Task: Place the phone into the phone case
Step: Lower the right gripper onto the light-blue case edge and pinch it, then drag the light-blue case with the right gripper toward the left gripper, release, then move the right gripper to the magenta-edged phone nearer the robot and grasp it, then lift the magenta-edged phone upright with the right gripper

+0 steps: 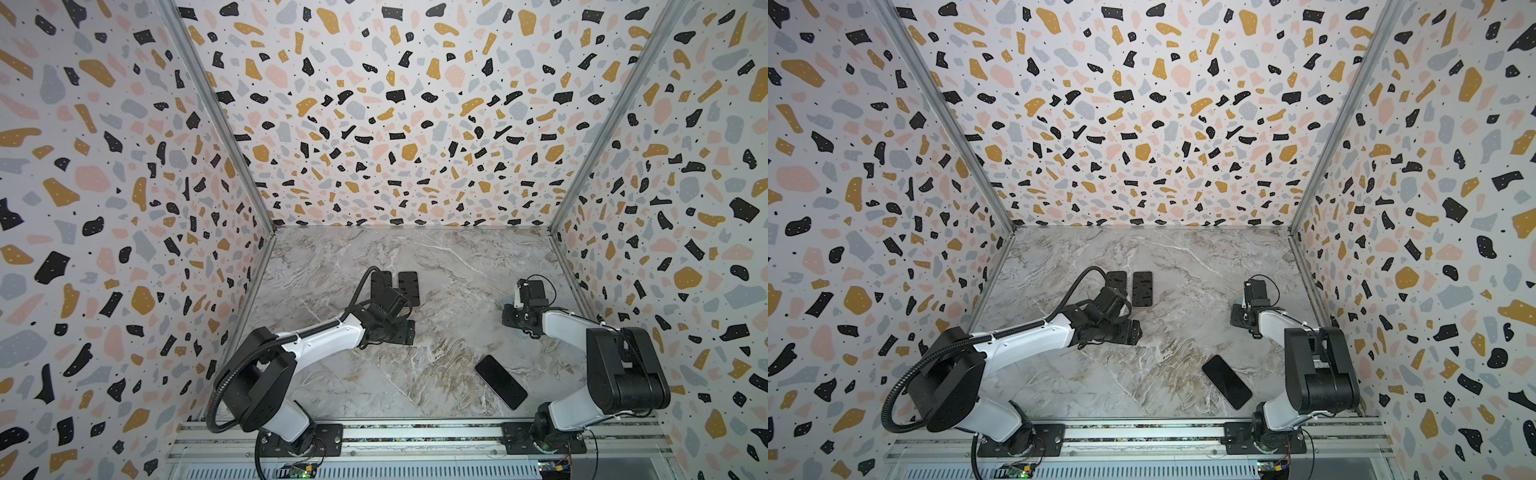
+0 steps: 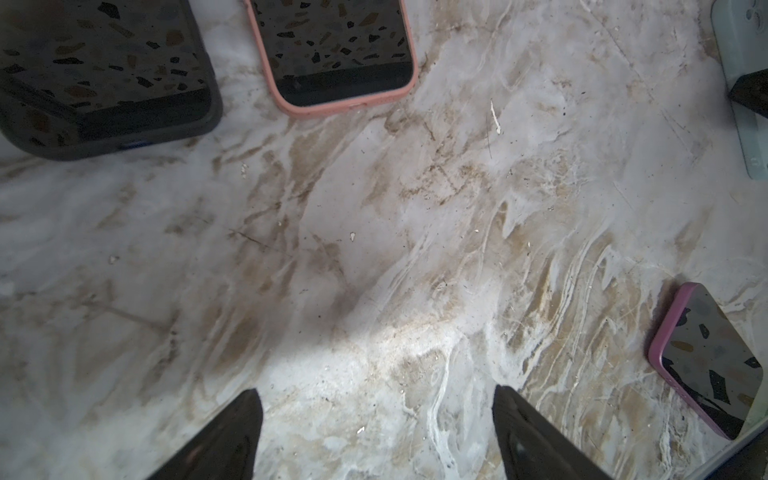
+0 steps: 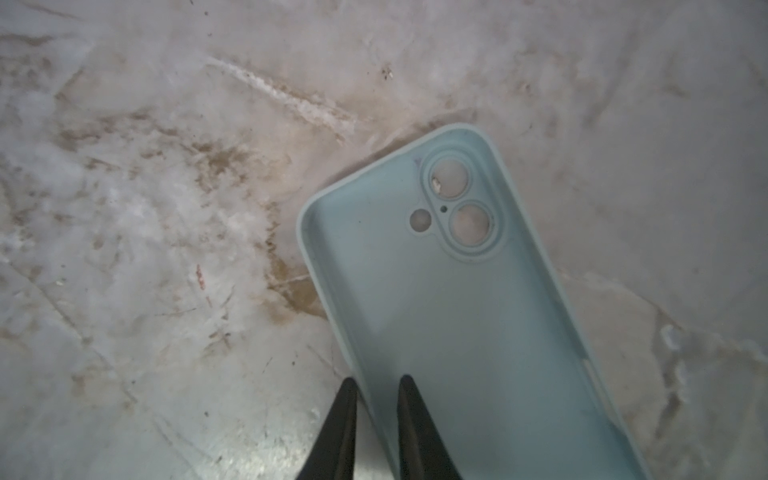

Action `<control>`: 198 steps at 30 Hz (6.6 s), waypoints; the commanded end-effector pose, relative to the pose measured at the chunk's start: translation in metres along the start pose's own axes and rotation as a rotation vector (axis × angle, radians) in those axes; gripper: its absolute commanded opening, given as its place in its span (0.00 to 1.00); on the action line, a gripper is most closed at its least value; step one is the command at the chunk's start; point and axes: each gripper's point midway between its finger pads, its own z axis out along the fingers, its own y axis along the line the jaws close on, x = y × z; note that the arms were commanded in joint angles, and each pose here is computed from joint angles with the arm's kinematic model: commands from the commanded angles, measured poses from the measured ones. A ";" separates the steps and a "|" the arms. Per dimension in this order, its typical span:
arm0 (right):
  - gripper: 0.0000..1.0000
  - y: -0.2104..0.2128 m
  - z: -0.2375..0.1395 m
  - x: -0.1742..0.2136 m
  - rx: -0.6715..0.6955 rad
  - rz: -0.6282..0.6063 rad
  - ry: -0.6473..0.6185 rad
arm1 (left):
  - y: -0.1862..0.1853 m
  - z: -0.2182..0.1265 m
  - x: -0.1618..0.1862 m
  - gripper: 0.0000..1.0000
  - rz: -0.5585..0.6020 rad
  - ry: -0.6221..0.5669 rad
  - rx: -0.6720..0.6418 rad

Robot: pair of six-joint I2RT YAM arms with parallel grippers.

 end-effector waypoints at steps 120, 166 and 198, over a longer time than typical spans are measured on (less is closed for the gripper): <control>0.96 0.020 -0.109 0.100 0.129 0.197 -0.012 | -0.007 0.003 0.048 0.86 -0.097 -0.018 0.090; 0.85 0.042 -0.074 0.174 0.184 0.016 0.267 | -0.006 0.006 0.041 0.86 -0.067 -0.009 0.115; 0.99 0.046 -0.102 0.170 0.069 0.018 0.334 | -0.004 0.008 0.048 0.86 -0.080 -0.010 0.148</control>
